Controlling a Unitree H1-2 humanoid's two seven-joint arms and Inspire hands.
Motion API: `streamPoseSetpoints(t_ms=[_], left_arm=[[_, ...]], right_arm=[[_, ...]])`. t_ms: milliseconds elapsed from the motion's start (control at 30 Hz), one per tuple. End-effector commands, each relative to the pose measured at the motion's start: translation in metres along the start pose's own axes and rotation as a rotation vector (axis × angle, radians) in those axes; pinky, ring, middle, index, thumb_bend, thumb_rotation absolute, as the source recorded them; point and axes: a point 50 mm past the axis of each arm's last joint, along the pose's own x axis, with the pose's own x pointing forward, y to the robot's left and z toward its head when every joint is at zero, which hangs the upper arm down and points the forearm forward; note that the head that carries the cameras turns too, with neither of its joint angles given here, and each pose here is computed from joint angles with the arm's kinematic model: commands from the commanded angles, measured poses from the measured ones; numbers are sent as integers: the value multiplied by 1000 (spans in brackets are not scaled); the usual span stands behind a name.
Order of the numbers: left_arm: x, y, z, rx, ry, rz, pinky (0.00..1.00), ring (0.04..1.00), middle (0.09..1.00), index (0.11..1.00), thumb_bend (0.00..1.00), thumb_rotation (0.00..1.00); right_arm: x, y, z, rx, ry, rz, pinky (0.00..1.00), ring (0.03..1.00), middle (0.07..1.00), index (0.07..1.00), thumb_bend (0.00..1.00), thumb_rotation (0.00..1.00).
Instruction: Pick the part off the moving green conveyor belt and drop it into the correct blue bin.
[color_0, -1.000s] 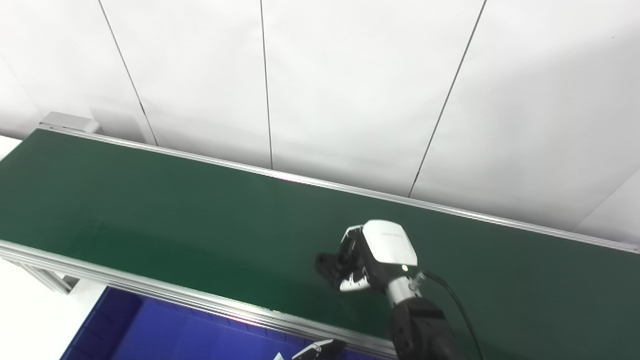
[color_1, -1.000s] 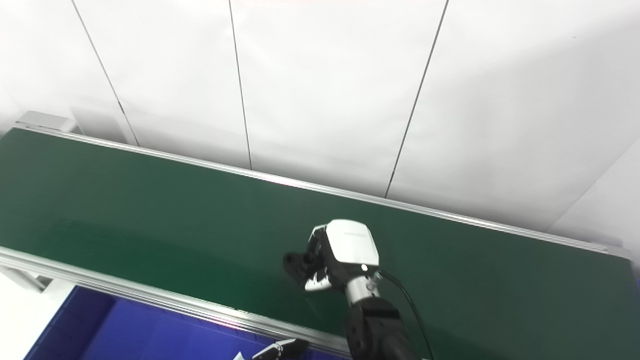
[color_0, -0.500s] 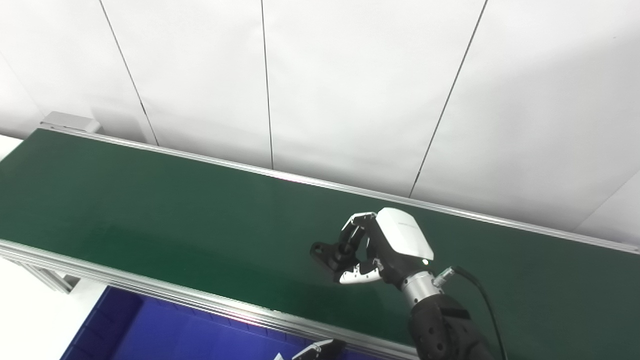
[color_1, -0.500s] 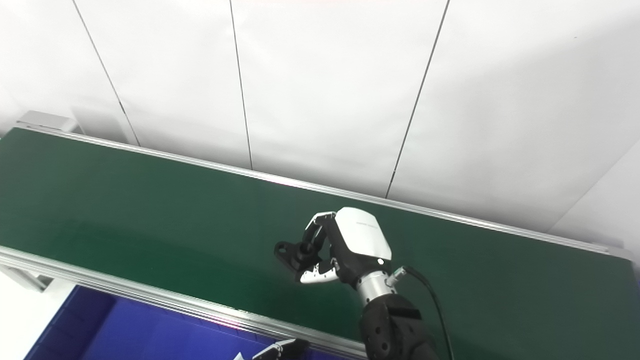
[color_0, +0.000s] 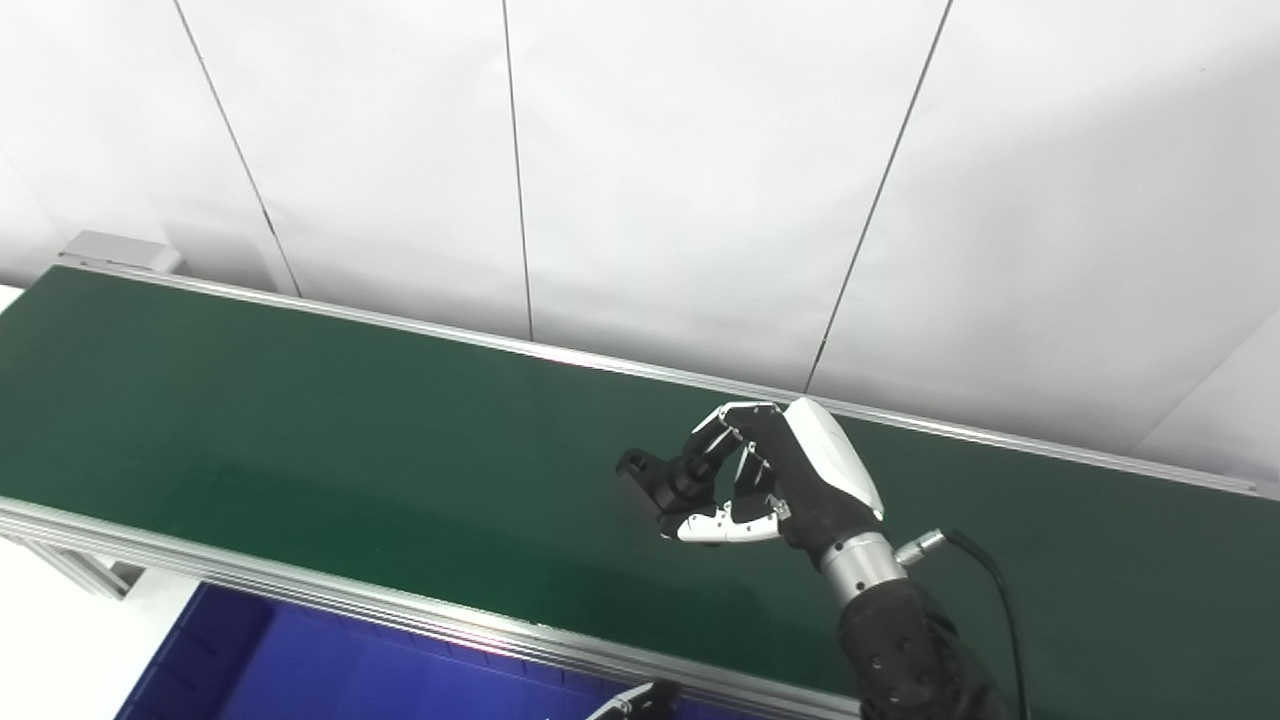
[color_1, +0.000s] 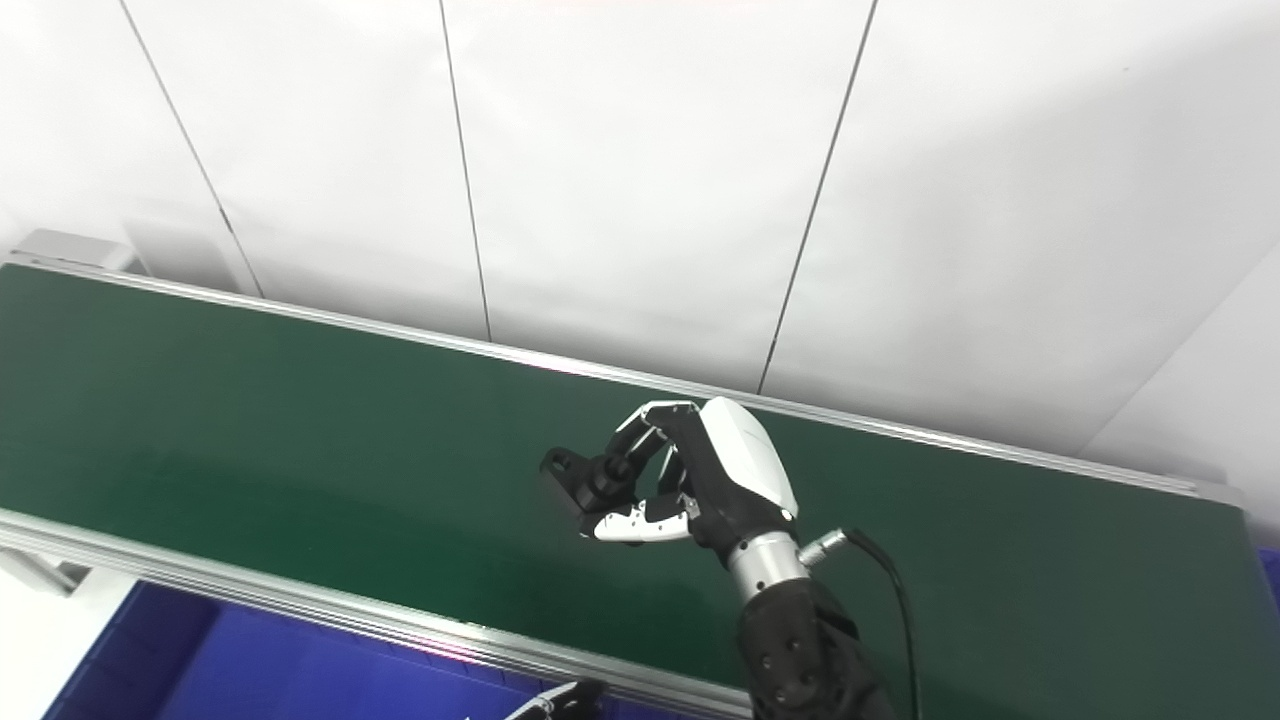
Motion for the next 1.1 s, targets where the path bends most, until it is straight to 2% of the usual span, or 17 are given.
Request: streamPoseSetpoints(t_ms=[0,100,133,200,300,400,567,700,900,1067], left_arm=[[5,-10,16,-33,-83,-52,744,834,851,867,1000,976],[3,-7,16,-35,-83,-48,746,832,848,863,1000,971],[3,-7,16,-39,-82,-49,758,839,852,866,1000,967],[1,-4,16,-48,-82,-50,781,855,860,874,1000,958],[-1,-1,16,-57,-78,-53,799,866,869,883,1000,952],[-4,3,16,-69,-72,-59,835,887,885,895,1000,939],[-6,11,17,-81,-75,-58,850,898,889,899,1000,932],[-8,16,17,-79,-76,-56,850,901,888,901,1000,943],[-13,22,16,-79,-65,-58,863,911,895,916,1000,961],[-16,24,16,-78,-63,-61,869,911,893,913,1000,970]], right_arm=[[-2,-9,8,101,-40,-14,162,215,470,483,526,1],[-6,-13,-3,183,-25,-22,160,213,470,482,526,1],[-7,-13,-6,196,-20,-25,152,205,358,482,517,81],[-11,-14,-10,212,-12,-34,148,201,295,482,512,128],[-17,-16,-16,224,-9,-53,143,199,284,482,511,135],[-24,-16,-23,290,-43,-84,152,207,293,483,510,131],[-42,-14,-38,435,-146,-154,165,209,304,485,510,135],[-53,-9,-46,577,-185,-163,166,211,311,484,511,138],[-67,1,-59,842,-161,-141,173,222,322,484,512,138],[-75,4,-71,894,-135,-148,168,219,306,484,510,139]])
